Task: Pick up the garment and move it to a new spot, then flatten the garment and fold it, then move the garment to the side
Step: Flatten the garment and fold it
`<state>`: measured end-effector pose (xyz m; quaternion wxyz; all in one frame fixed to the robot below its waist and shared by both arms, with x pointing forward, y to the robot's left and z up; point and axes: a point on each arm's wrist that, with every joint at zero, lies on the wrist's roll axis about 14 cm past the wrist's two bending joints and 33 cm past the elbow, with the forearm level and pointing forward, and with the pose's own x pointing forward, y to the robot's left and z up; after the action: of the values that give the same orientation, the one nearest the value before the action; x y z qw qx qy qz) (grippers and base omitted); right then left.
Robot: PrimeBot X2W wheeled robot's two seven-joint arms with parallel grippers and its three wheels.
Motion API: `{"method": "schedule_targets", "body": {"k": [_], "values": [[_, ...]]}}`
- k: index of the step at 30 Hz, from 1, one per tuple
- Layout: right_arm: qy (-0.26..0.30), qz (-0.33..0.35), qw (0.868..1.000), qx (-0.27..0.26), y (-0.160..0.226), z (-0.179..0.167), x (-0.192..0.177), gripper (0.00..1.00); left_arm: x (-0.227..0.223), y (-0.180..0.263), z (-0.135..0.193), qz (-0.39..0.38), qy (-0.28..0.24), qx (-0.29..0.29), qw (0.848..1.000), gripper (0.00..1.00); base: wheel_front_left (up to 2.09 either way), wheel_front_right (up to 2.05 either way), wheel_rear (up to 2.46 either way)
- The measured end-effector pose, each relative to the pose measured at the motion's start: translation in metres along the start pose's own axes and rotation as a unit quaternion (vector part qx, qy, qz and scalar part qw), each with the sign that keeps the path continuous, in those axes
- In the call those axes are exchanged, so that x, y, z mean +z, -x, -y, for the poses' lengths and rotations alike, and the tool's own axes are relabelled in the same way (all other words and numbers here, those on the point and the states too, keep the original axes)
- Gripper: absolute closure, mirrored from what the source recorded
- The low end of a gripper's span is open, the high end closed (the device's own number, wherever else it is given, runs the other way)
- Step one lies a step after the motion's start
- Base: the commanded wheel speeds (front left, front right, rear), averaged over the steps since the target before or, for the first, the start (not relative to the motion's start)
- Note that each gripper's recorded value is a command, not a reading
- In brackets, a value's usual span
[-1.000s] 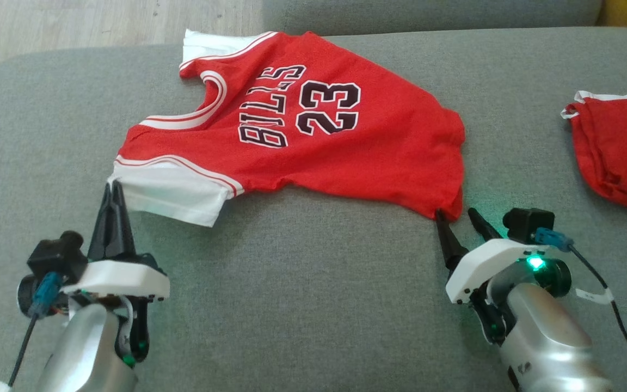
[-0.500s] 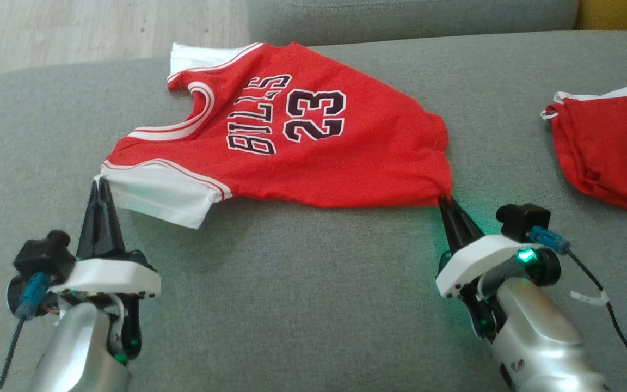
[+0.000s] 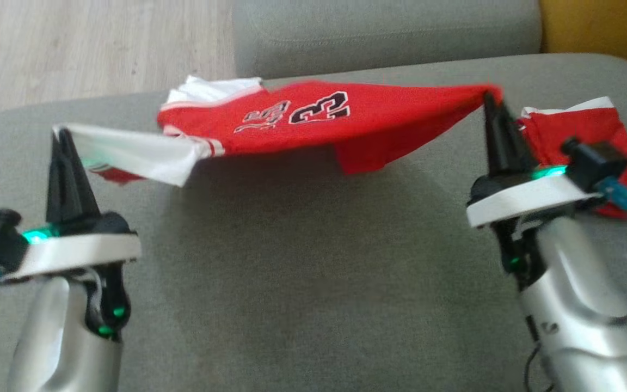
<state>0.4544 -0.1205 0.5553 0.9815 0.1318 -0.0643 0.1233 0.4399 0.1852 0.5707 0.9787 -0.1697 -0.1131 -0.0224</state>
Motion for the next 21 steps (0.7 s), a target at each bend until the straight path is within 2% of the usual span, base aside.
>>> {"method": "schedule_targets", "body": {"k": [5, 10, 17, 21], "values": [[0.036, 0.091, 0.995, 0.018, 0.003, -0.002, 0.069, 1.00, 0.072, -0.013, 0.028, 0.107, 0.035, -0.033, 0.993, 1.00, 0.00, 0.00, 0.00], [0.067, 0.156, 0.985, 0.037, 0.015, -0.012, 0.129, 1.00, 0.153, -0.010, 0.059, 0.216, 0.045, -0.068, 0.973, 1.00, 0.00, 0.00, 0.00], [0.114, 0.230, 0.965, 0.060, 0.042, -0.033, 0.198, 1.00, 0.232, 0.020, 0.103, 0.304, 0.051, -0.131, 0.942, 1.00, 0.00, 0.00, 0.00], [0.129, 0.241, 0.961, 0.047, 0.054, -0.031, 0.220, 1.00, 0.265, 0.031, 0.117, 0.331, 0.064, -0.152, 0.929, 1.00, 0.00, 0.00, 0.00]]}}
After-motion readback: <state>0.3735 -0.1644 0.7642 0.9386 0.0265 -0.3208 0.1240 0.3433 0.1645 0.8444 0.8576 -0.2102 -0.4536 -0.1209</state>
